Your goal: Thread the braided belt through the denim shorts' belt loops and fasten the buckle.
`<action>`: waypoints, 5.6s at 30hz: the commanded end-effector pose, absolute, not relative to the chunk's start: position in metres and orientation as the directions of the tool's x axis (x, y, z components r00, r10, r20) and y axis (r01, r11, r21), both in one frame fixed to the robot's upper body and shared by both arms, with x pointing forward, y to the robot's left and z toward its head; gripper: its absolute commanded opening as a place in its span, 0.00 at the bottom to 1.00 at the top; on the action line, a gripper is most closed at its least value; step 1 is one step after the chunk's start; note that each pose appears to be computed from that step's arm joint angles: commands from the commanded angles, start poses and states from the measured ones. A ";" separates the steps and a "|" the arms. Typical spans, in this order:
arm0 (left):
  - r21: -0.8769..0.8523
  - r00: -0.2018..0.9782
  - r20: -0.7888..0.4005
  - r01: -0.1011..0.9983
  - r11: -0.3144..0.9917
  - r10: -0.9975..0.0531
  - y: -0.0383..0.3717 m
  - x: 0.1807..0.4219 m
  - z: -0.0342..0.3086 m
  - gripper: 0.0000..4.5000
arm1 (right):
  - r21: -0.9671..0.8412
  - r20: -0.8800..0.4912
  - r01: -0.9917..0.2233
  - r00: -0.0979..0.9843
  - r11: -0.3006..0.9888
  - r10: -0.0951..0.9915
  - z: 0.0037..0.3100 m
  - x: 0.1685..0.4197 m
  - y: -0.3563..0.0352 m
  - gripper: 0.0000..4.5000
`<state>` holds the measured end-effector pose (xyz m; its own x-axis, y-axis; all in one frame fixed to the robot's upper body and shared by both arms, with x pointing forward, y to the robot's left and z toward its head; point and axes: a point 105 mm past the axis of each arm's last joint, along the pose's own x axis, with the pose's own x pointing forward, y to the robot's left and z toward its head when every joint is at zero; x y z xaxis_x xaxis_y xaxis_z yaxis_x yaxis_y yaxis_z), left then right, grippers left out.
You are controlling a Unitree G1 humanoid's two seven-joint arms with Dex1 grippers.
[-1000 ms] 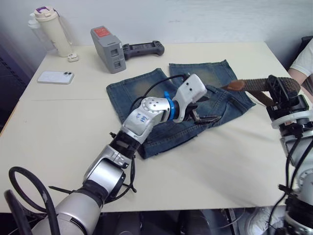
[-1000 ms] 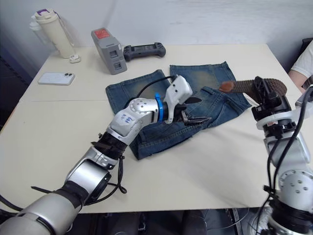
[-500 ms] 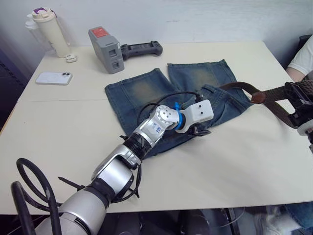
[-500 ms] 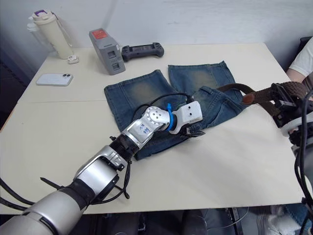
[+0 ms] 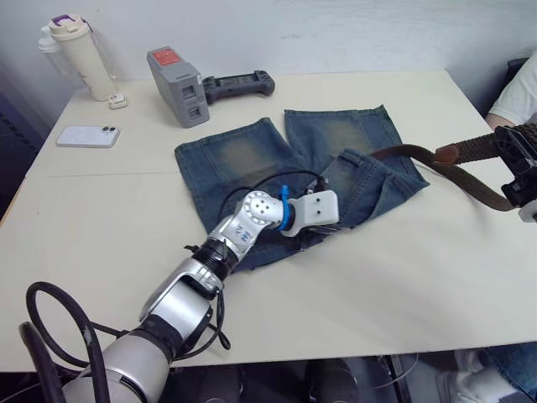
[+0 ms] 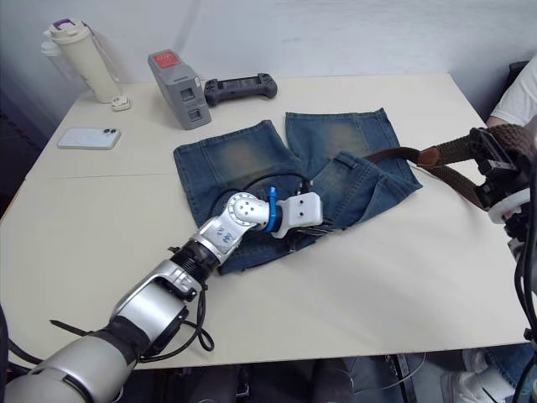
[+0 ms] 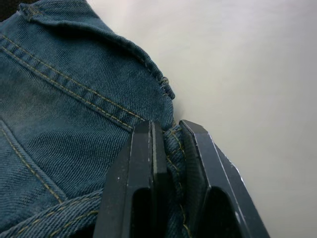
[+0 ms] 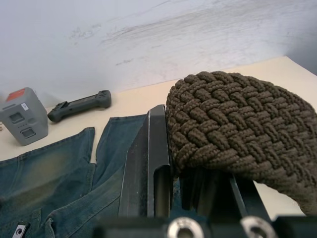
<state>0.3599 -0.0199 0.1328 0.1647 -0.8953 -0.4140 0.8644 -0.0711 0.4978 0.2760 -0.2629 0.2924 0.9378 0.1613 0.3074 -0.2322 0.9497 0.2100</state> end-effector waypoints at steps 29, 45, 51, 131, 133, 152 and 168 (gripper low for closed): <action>0.154 -0.287 -0.418 0.913 -0.379 -0.862 0.129 0.311 0.171 0.06 | 0.320 0.262 -0.690 0.723 0.650 0.639 0.285 0.245 -0.148 0.00; 0.119 0.133 -0.299 0.988 0.101 -0.945 0.147 0.330 0.240 0.97 | 0.283 0.175 -0.594 0.804 0.753 0.569 0.277 0.309 -0.164 0.00; 0.131 0.352 -0.238 0.935 0.329 -0.905 0.143 0.342 0.238 0.97 | 0.299 0.133 -0.605 0.793 0.738 0.595 0.258 0.345 -0.158 0.00; 0.012 0.466 -0.225 0.879 0.476 -0.856 0.105 0.328 0.187 1.00 | 0.297 -0.117 -0.662 0.690 0.688 0.714 0.186 0.380 -0.107 0.99; 0.016 0.462 -0.226 0.882 0.471 -0.857 0.105 0.330 0.188 1.00 | 0.283 -0.127 -0.676 0.677 0.681 0.725 0.187 0.369 -0.113 0.99; 0.144 0.433 -0.233 0.901 0.409 -0.871 0.092 0.356 0.206 1.00 | -0.074 -0.181 -0.803 0.595 0.592 0.783 0.206 0.295 -0.090 0.64; 0.405 0.473 -0.399 0.859 0.311 -0.786 0.066 0.395 0.178 1.00 | -0.103 -0.238 -0.652 0.749 0.751 0.618 0.155 0.330 -0.077 0.02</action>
<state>0.3922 0.0693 0.1648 0.4603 -0.7818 -0.4206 0.8765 0.3250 0.3551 0.3279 -0.0792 0.1515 0.7345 0.6246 -0.2653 -0.6635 0.7431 -0.0875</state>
